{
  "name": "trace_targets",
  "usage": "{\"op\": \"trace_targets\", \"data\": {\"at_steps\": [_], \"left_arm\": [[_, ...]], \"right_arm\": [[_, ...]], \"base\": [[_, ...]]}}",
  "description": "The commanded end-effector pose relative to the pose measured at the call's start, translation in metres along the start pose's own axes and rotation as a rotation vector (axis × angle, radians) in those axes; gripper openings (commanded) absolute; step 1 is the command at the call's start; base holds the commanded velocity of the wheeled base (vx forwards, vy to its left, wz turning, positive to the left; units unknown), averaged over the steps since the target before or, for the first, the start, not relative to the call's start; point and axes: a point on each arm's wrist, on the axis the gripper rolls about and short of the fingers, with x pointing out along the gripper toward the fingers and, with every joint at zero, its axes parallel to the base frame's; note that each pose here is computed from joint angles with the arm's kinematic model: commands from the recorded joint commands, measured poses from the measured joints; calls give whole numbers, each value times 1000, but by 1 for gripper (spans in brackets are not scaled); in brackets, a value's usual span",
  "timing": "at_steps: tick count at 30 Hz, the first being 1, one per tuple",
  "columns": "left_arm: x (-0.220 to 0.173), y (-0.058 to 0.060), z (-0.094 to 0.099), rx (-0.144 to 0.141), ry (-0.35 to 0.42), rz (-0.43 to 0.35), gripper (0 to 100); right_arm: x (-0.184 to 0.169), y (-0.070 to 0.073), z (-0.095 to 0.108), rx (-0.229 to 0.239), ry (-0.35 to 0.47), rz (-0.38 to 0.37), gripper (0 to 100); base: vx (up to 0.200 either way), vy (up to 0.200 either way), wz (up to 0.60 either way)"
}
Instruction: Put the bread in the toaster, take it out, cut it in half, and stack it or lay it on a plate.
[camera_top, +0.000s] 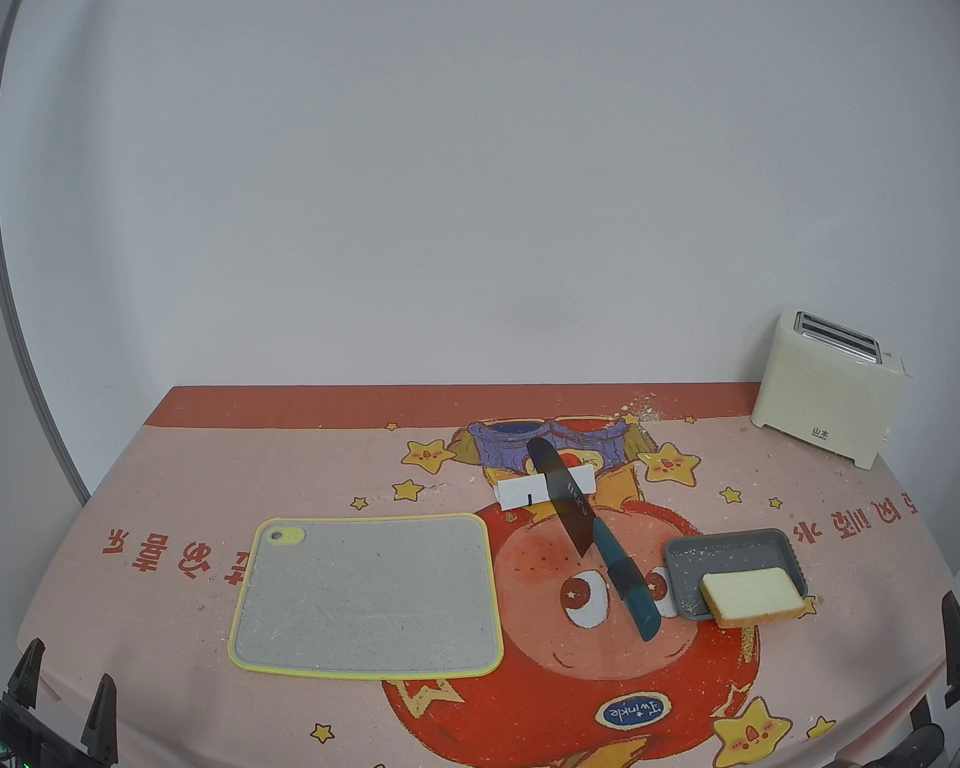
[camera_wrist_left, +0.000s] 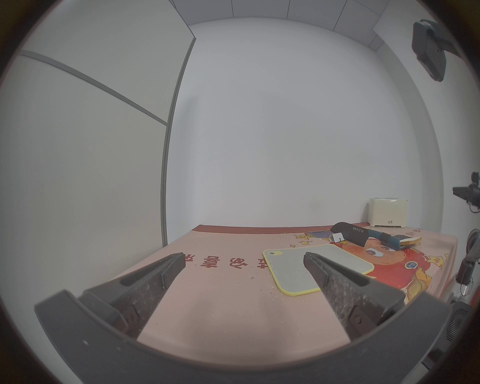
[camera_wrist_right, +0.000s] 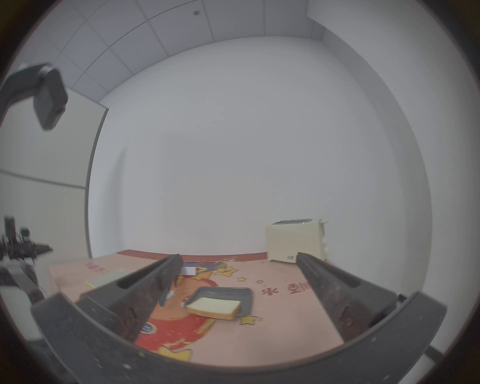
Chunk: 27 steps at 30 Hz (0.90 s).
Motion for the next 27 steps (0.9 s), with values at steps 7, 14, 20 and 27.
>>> {"op": "trace_targets", "data": {"at_steps": [7,14,20,27], "left_arm": [[0,0,-5,-1,1,0,100],[0,0,-5,-1,1,0,100],[0,0,-5,-1,1,0,100],[0,0,-5,-1,1,0,100]], "right_arm": [[92,17,35,570,546,216,100],[97,25,22,894,803,317,100],[104,24,-7,965,986,241,100],[110,21,-23,1026,1066,172,100]], "base": [[0,0,0],[0,0,0],[0,0,0],[0,0,0]]}}
